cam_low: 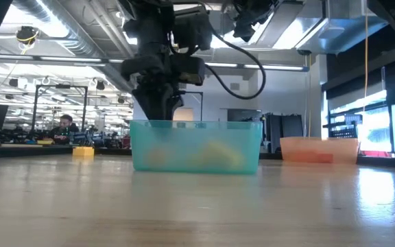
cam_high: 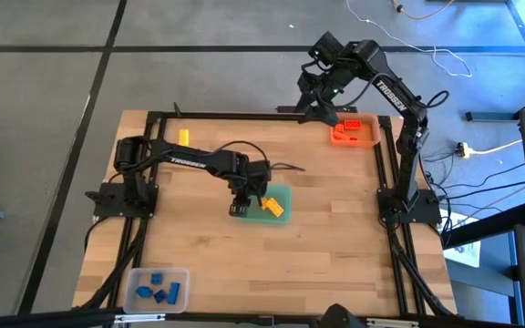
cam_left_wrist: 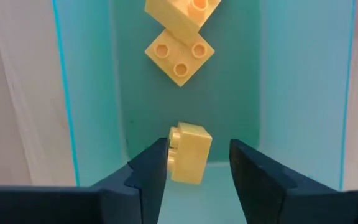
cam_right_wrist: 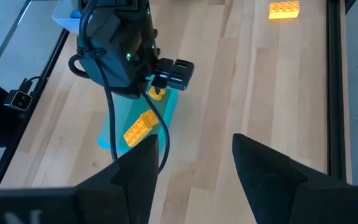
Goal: Sort & place blocks by color
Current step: Put the yellow game piece into the blue bin
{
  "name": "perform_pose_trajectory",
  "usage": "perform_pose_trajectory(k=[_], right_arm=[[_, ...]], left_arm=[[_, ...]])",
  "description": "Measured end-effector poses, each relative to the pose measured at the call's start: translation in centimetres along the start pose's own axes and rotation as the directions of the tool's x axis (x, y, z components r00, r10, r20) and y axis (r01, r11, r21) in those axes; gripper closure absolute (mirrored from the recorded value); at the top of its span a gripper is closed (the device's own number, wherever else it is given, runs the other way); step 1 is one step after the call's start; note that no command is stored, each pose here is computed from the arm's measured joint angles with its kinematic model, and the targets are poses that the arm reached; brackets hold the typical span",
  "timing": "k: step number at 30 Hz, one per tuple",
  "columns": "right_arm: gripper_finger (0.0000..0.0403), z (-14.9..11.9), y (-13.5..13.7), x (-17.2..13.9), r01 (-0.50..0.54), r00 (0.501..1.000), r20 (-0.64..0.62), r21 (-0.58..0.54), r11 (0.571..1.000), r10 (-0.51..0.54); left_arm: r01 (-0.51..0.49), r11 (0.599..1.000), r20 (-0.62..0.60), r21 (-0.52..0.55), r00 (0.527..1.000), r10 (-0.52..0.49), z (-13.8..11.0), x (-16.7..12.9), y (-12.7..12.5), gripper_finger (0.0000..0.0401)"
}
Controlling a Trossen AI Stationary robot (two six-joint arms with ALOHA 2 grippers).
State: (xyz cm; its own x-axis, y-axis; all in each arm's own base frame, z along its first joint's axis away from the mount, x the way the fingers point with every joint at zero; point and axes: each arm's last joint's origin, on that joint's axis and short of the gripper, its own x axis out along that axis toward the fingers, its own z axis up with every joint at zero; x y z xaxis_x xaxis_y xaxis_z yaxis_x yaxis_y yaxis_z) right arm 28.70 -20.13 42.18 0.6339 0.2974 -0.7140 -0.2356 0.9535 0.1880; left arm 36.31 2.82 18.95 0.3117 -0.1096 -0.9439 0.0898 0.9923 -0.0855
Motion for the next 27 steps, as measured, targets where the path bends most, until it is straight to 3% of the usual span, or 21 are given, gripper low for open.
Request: perform_pose_trajectory(k=[4, 6, 9, 11, 14, 18, 22, 24, 27], right_arm=[[0.0198, 0.0, 0.0, 0.0, 0.000, 1.000, 0.000, 0.000, 1.000, 0.000], [0.0198, 0.0, 0.0, 0.0, 0.000, 1.000, 0.000, 0.000, 1.000, 0.000], [0.0198, 0.0, 0.0, 0.0, 0.000, 1.000, 0.000, 0.000, 1.000, 0.000], [0.0198, 0.0, 0.0, 0.0, 0.001, 1.000, -0.001, 0.000, 1.000, -0.001], [0.0198, 0.0, 0.0, 0.0, 0.001, 1.000, -0.001, 0.000, 1.000, -0.001], [0.0198, 0.0, 0.0, 0.0, 0.001, 1.000, -0.001, 0.000, 1.000, -0.001], [0.0198, 0.0, 0.0, 0.0, 0.002, 1.000, -0.002, -0.002, 1.000, -0.002], [0.0198, 0.0, 0.0, 0.0, 0.002, 1.000, -0.001, -0.002, 1.000, -0.002], [0.0198, 0.0, 0.0, 0.0, 0.002, 1.000, -0.002, -0.004, 1.000, -0.002]], left_arm=[[-0.003, 0.997, 0.019, -0.075, 1.000, 0.004, -0.1, -1.0, 0.4, 0.0236], [-0.026, 0.987, 0.055, -0.162, 0.998, 0.036, 0.0, -2.4, 1.3, 0.0236], [-0.094, 0.947, 0.084, -0.307, 0.989, 0.125, -0.7, -5.2, 2.6, 0.0236], [-0.156, 0.891, 0.087, -0.426, 0.974, 0.212, -1.5, -7.4, 3.5, 0.0235], [-0.232, 0.738, 0.019, -0.633, 0.949, 0.315, -3.5, -10.2, 5.0, 0.0235], [-0.327, 0.451, -0.151, -0.830, 0.911, 0.384, -6.8, -12.9, 6.8, 0.0235], [-0.394, 0.148, -0.317, -0.907, 0.872, 0.374, -9.8, -14.3, 8.7, 0.0235], [-0.421, 0.053, -0.378, -0.906, 0.859, 0.346, -11.0, -14.7, 9.6, 0.0235], [-0.438, -0.012, -0.417, -0.899, 0.847, 0.329, -12.1, -14.6, 11.2, 0.0235]])
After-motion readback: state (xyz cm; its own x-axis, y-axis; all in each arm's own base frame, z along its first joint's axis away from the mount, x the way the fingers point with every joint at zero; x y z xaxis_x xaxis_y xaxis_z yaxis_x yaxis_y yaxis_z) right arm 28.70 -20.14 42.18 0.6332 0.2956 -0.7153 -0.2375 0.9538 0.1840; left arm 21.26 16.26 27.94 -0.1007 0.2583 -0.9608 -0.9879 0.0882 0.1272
